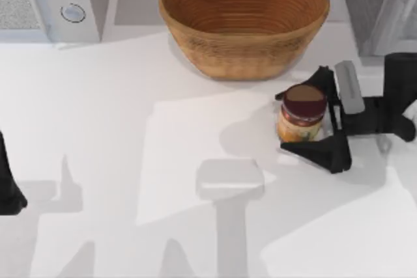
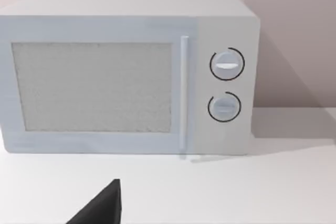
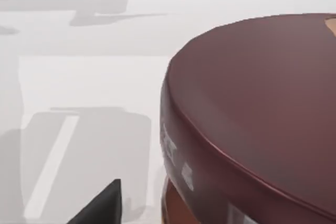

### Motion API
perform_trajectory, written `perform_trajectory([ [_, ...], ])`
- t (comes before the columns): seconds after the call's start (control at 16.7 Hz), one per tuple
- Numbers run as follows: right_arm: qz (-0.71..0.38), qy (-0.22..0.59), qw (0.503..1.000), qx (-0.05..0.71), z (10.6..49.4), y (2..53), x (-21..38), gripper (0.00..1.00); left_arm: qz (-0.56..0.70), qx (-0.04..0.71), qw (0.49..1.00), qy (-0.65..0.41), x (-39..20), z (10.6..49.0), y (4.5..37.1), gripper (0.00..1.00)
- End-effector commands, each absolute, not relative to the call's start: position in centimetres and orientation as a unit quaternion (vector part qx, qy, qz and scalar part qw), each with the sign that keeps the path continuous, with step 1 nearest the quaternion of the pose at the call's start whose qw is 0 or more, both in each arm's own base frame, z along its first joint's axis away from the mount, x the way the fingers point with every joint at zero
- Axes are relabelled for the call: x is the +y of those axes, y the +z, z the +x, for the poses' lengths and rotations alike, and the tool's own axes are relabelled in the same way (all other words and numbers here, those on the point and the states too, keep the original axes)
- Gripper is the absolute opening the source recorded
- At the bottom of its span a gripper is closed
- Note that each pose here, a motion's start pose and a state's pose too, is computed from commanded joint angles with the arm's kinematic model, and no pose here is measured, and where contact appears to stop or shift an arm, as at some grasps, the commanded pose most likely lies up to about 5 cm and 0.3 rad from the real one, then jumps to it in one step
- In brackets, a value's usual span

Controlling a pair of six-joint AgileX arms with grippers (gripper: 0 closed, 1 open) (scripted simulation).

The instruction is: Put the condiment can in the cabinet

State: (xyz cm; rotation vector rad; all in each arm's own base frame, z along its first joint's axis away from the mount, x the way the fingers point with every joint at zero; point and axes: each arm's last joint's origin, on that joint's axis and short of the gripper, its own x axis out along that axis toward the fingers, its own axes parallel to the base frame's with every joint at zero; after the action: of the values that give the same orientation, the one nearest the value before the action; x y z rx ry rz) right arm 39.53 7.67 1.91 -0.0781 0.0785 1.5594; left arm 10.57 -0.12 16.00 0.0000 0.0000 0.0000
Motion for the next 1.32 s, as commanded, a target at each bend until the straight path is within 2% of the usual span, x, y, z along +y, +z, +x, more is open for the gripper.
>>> perform_trajectory([
  [0.18,-0.035,0.703,0.710,0.035,39.53,1.91,7.67,1.00,0.000,0.000,1.000,0.000,-0.12,10.57,16.00,1.00],
  [0.96,-0.035,0.703,0.710,0.035,39.53,1.91,7.67,0.02,0.000,0.000,1.000,0.000,-0.12,10.57,16.00,1.00],
  [1.32,-0.035,0.703,0.710,0.035,39.53,1.91,7.67,0.00,0.000,0.000,1.000,0.000,-0.12,10.57,16.00,1.00],
])
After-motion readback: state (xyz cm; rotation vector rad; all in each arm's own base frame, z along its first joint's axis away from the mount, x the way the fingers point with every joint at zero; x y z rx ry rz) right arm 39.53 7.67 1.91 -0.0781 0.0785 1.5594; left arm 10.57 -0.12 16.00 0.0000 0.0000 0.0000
